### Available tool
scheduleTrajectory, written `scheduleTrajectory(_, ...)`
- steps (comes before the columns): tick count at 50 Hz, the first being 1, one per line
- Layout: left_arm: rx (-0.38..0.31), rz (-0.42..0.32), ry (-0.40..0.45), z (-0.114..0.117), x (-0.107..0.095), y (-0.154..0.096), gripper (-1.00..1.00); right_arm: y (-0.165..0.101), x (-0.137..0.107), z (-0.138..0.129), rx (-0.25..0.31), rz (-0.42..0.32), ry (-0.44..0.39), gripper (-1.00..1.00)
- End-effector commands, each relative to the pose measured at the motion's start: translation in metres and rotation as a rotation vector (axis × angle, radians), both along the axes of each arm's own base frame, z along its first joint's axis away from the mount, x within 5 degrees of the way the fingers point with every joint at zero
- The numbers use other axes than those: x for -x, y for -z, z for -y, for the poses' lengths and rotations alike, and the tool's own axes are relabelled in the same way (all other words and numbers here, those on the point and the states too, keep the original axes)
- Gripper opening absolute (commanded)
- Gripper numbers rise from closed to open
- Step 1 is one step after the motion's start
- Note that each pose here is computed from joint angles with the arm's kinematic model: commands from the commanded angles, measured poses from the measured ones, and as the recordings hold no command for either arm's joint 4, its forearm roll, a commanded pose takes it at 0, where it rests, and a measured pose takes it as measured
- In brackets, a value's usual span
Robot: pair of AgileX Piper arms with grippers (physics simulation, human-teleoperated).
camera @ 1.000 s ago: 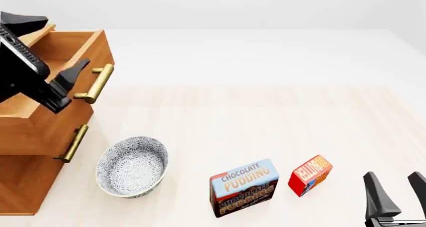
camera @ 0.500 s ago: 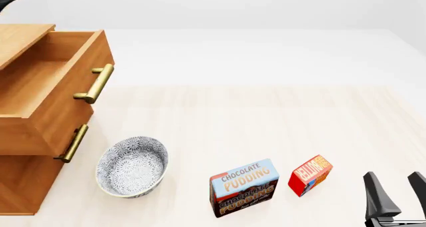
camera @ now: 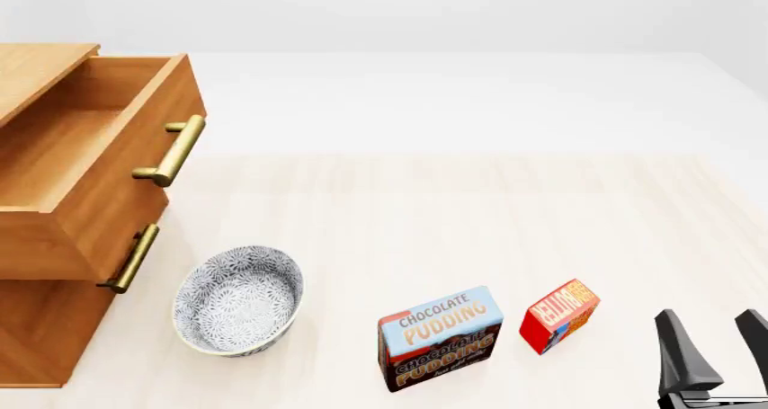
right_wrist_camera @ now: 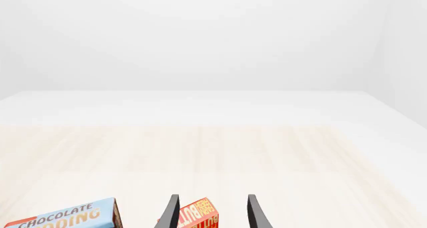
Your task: Put the butter at the back in the top drawer of the cabinet and close it.
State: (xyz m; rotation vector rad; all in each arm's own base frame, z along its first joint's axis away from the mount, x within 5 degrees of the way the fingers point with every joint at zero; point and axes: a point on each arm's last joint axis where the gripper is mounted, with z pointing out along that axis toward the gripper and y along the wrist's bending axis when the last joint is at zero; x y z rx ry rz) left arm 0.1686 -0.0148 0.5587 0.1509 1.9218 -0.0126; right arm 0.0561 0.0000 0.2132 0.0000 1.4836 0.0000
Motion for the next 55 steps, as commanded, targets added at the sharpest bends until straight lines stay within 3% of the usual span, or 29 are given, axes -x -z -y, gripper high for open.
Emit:
scheduleTrajectory(1, 0.097, -0.047, -0.058, -0.003, -0.004, -0.005, 1.0, 0.0, 0.0, 0.0, 0.0, 0.0, 0.0, 1.0)
scheduleTrajectory(10, 0.09, -0.049, -0.083, -0.008, -0.004, -0.002, 1.0, 0.0, 0.0, 0.0, 0.0, 0.0, 0.0, 1.0)
scheduleTrajectory(18, 0.158, -0.076, -0.106, -0.006, -0.012, 0.005, 1.0, 0.0, 0.0, 0.0, 0.0, 0.0, 0.0, 1.0)
scheduleTrajectory(55, 0.167, -0.147, -0.167, -0.015, -0.041, 0.043, 1.0, 0.0, 0.0, 0.0, 0.0, 0.0, 0.0, 1.0)
